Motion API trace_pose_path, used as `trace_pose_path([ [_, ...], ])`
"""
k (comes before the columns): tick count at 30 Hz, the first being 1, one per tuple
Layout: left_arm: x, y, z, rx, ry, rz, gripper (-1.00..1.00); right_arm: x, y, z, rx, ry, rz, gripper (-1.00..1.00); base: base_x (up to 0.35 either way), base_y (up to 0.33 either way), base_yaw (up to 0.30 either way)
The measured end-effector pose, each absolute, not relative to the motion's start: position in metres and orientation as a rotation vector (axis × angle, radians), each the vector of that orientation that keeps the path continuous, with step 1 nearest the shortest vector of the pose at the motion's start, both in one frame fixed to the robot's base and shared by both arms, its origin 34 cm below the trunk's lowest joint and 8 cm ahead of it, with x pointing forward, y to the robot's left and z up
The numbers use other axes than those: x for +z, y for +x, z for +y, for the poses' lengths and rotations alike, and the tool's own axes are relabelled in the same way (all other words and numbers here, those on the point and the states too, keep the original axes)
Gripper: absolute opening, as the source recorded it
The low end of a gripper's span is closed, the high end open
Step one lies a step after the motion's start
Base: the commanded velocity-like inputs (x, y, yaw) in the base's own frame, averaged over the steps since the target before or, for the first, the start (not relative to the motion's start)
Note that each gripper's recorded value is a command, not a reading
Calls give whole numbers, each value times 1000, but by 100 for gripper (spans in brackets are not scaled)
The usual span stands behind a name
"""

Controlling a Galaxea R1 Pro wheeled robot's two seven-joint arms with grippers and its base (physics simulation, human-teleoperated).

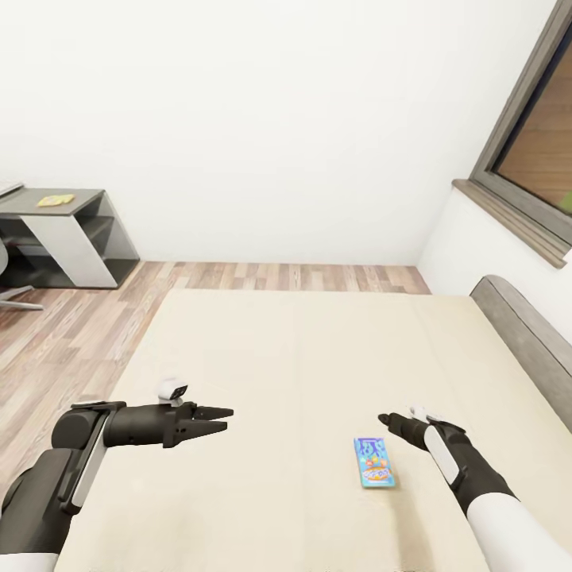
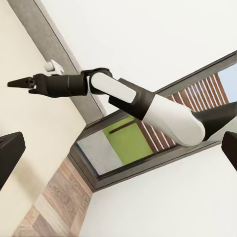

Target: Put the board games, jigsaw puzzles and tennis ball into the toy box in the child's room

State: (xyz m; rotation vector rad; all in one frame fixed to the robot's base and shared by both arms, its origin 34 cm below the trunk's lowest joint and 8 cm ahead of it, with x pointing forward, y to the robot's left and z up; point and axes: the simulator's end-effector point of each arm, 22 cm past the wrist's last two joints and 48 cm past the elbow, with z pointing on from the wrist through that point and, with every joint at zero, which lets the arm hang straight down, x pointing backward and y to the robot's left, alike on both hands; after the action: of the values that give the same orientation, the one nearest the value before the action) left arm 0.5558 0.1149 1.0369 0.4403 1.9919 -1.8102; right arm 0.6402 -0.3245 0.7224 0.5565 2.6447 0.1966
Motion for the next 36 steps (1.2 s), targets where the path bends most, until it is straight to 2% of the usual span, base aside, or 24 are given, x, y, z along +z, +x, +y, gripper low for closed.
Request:
trace_pose_path([
  [36,1036,556,115,-1813,437,1994,100,721,639,-325,209,572,2645,100,0,0,0],
])
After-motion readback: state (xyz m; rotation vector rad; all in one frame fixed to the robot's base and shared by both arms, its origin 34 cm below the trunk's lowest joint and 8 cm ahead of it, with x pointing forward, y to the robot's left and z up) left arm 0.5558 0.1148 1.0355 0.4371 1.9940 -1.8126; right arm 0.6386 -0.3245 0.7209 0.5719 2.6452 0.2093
